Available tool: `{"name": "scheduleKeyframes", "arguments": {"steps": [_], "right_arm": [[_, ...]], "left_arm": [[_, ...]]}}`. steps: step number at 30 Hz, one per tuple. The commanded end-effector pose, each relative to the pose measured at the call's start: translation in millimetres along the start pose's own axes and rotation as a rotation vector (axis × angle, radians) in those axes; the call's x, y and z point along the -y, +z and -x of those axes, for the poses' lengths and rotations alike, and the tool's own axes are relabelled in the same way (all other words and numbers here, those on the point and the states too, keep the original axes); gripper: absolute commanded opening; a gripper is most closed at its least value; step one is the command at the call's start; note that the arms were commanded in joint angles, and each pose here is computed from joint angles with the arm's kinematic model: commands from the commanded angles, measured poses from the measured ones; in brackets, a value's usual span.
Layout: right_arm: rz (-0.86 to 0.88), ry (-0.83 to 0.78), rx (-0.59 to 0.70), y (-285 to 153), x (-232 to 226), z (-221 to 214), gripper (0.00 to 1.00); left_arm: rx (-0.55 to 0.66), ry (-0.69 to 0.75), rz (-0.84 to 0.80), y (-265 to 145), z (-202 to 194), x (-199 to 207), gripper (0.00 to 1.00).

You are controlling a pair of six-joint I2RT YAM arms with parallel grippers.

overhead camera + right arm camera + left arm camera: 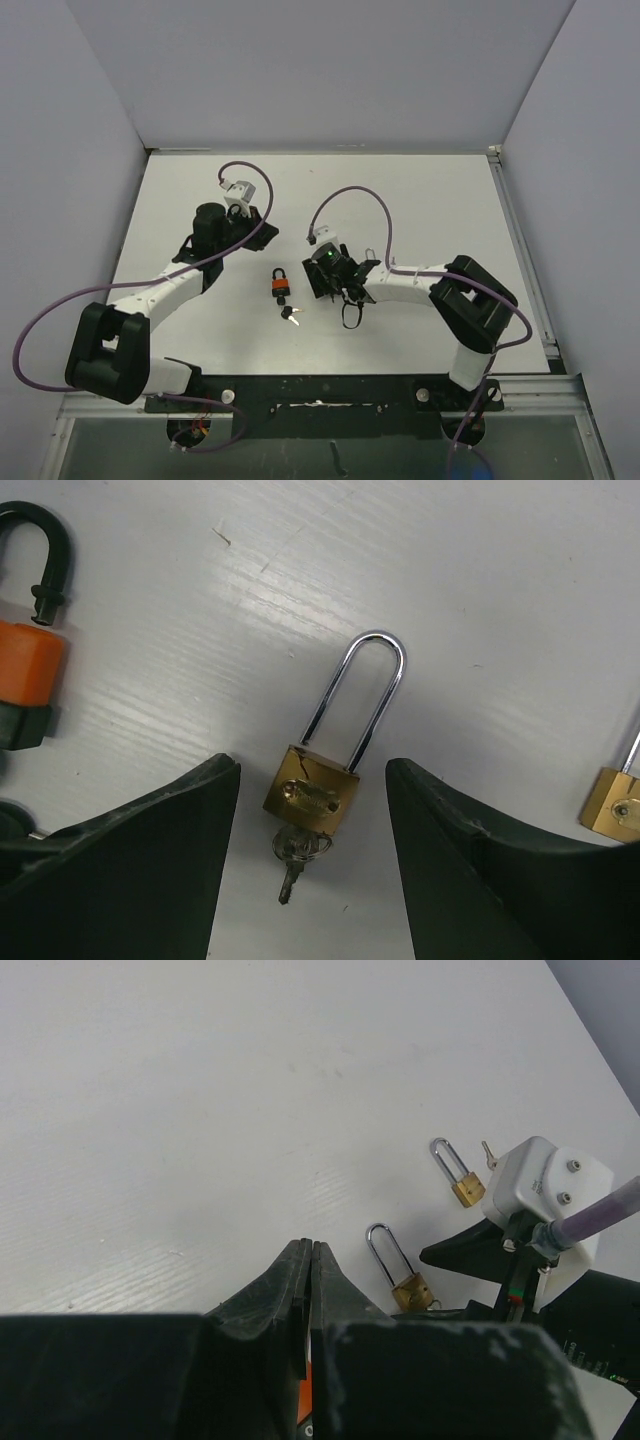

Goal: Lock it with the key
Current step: Pick up the lock from the center of the board.

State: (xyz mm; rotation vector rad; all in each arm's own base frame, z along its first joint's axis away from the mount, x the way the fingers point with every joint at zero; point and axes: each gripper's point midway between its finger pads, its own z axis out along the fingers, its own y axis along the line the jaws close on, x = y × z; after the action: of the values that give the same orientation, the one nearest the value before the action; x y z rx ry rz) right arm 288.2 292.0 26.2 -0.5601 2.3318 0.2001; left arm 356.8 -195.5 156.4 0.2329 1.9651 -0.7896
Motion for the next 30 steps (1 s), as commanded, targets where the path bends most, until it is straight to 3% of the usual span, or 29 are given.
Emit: {"name": "scheduleKeyframes", "arguments": {"steps": [1,21,25,28,30], "right_arm": [[-0.063,0.015,0.066,-1,-3,25,0.6],[-0.095,0.089,-0.055,3,1,-15,0.4],[-0.113,0.104,-0.09,1,5,-24,0.25],[-0.123,0.102,-0.11,0,9,-28,0.01],[-0.12,0.086,-0.104,1,13,-24,0.0]], "left_arm": [[0.05,0.005,-0.035,3,14,5,0.0],[0.052,-0.015,-0.048,5,12,5,0.0],[0.053,-0.021,-0.047,5,12,4,0.0],[0.056,-0.027,-0.052,6,13,5,0.0],[0.06,-0.029,-0.059,6,15,7,0.0]]}}
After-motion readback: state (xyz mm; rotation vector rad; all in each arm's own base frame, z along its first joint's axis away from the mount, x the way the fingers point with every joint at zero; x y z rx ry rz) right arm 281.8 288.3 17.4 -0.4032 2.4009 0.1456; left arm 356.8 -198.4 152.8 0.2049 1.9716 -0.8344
